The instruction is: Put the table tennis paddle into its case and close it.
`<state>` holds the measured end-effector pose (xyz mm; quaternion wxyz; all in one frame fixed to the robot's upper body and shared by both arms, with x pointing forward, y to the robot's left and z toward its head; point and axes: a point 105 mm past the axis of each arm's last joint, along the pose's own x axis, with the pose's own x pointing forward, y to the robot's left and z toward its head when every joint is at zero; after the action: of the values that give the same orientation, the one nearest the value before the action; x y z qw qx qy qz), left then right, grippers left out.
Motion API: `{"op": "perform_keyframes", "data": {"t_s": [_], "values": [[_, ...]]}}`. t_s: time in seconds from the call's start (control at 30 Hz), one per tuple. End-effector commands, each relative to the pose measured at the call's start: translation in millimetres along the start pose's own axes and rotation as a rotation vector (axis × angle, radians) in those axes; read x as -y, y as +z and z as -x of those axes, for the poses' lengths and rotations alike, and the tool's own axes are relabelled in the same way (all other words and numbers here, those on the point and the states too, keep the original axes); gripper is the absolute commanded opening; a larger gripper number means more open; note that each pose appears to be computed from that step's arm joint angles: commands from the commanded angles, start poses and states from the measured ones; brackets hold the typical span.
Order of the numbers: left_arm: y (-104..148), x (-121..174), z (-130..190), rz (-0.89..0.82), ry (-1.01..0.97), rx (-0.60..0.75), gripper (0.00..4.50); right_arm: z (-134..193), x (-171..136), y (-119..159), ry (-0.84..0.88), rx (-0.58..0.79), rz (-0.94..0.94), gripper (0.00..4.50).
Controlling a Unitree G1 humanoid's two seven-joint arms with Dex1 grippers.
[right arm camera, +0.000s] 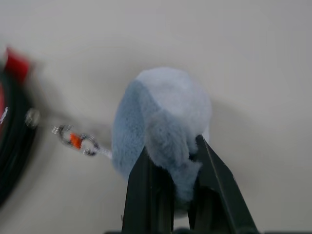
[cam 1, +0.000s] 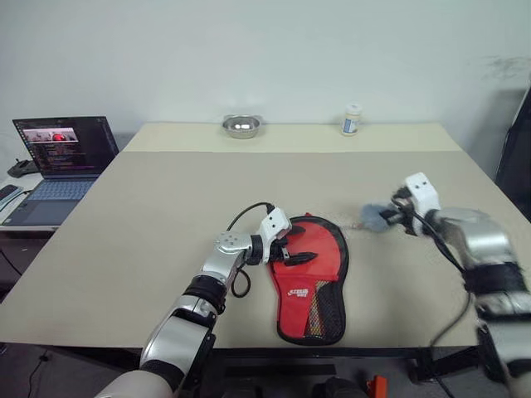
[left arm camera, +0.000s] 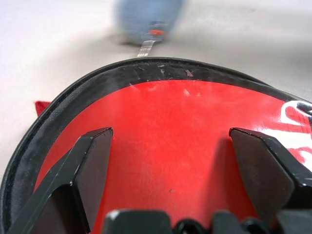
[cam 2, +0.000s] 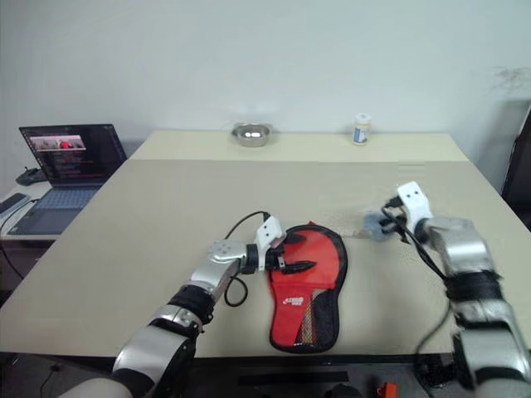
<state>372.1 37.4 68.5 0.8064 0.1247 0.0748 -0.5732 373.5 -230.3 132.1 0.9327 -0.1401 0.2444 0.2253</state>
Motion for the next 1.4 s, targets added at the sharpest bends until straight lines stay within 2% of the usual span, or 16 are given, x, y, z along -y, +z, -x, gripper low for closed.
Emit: {"op": "perform_keyframes", "data": {"t_s": [0.03,0.27,0.57,0.7,1.07,1.4], "values": [[-49,17,-4,0.105,-0.015,-0.154,4.18,34,-26,7,0.059,-0.012,0.083,0.01],[-46,20,-19,0.097,-0.018,-0.171,4.18,73,-71,-12,0.203,-0.115,0.25,0.01],[-46,21,-27,0.091,-0.008,-0.186,4.18,109,-111,-47,0.428,-0.282,0.43,0.01],[-48,22,-28,0.088,-0.001,-0.193,4.18,120,-127,-57,0.529,-0.308,0.459,0.01],[-51,24,-30,0.095,0.015,-0.198,4.18,124,-146,-62,0.625,-0.292,0.457,0.01],[-50,27,-36,0.092,0.013,-0.196,4.18,156,-170,-75,0.829,-0.367,0.454,0.01]]}}
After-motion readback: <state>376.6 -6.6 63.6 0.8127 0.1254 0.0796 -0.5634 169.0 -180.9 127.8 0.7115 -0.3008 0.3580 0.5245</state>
